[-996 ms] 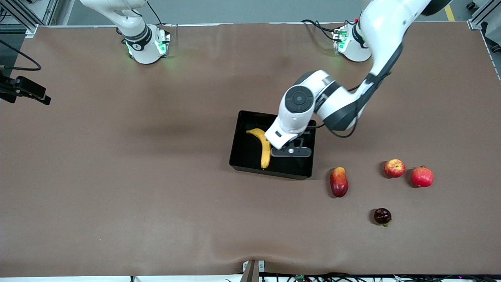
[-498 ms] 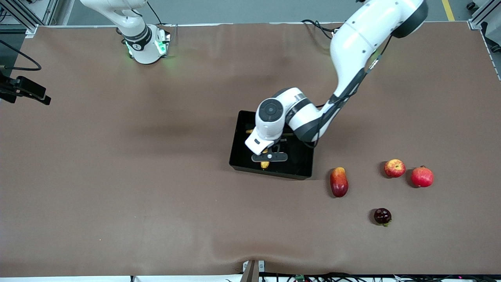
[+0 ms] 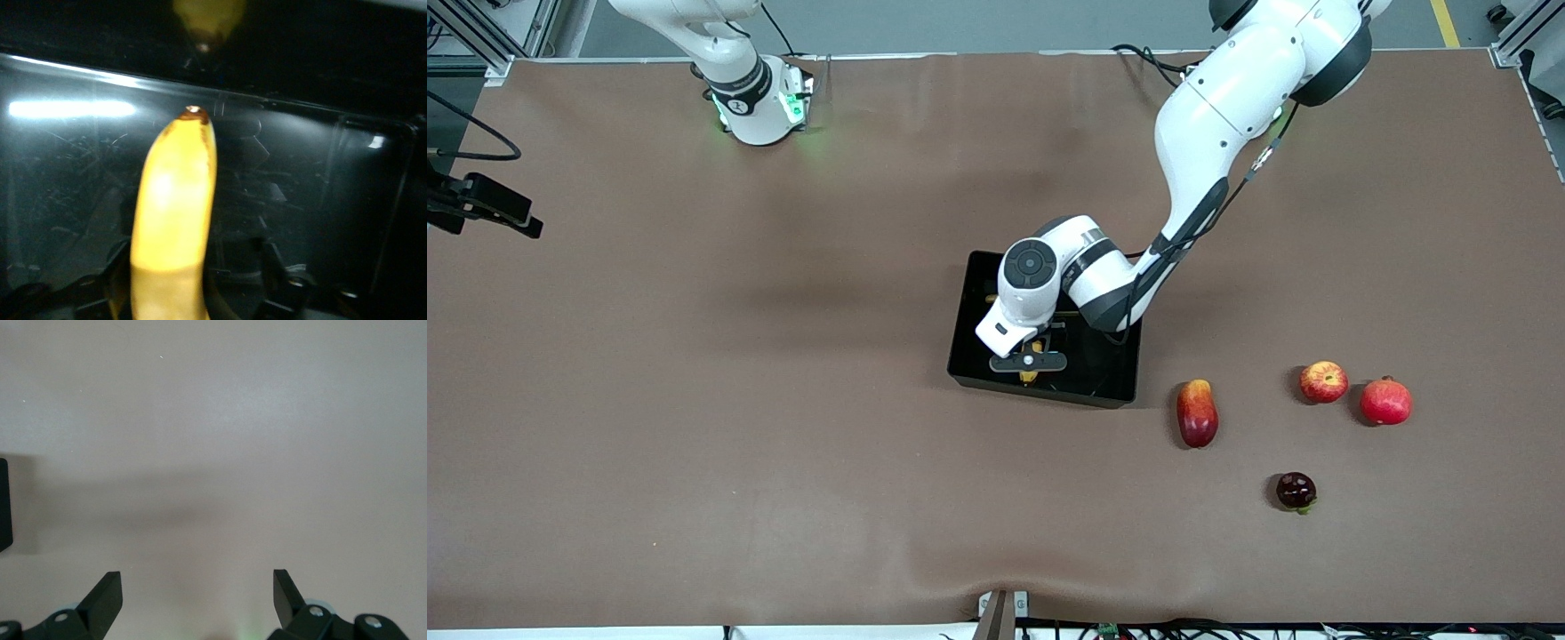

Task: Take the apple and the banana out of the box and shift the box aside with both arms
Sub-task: 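Lift the banana out while the right gripper reaches toward the box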

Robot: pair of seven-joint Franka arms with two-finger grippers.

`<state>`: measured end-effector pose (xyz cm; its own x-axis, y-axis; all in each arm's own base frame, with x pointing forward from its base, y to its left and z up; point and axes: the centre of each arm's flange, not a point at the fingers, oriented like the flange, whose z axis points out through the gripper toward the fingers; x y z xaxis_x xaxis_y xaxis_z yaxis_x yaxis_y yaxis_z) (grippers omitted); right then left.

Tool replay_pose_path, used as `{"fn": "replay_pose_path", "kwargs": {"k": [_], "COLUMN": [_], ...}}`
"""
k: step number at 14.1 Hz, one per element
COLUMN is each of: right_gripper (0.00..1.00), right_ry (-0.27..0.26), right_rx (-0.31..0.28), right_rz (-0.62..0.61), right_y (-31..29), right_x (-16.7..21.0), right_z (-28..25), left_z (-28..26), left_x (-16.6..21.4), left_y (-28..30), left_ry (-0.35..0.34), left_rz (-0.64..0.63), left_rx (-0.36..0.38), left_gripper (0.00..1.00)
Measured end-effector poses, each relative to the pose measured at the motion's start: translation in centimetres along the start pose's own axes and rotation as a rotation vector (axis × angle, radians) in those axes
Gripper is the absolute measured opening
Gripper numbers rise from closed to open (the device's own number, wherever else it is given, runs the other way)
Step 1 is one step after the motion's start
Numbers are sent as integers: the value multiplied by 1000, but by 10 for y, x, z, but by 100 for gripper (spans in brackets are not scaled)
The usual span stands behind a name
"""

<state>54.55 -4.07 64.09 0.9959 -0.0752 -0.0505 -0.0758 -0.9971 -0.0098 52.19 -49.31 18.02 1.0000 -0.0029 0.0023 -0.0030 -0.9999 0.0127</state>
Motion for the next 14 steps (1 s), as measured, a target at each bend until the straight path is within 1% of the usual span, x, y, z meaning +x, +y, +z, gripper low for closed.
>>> {"fn": "replay_pose_path", "kwargs": {"k": [1,3,4,5,7,10,12,14], "right_gripper": [100,100,100,100,100,100,100,100], "right_ry": [0,-7,-21,-34,-43,-66,-102,-147], "right_rx": [0,0,0,0,1,-5,-14,-25], "right_rz": [0,-2,-3,-5,-19,-89,-142,-186], "right_y": [0,-1,-1,-2,-10,-49,-81,-108], "right_x": [0,-1,-2,-4,-4,0,7,17], "right_z": [0,1,2,3,4,16,36,63], "left_z": [-1,-6,-10,-16,-39,-100,-151,-196], "left_x": [-1,0,2,5,14,28,38,52], "left_y": [3,7,7,8,7,-2,-18,-46], "left_ry": [3,11,17,27,59,111,144,145], "left_rz": [4,6,4,1,-7,-17,-18,-14], "left_rx": [-2,-9,-13,-19,-34,-23,-3,-9], "left_gripper": [64,43,39,39,39,39,39,39]}}
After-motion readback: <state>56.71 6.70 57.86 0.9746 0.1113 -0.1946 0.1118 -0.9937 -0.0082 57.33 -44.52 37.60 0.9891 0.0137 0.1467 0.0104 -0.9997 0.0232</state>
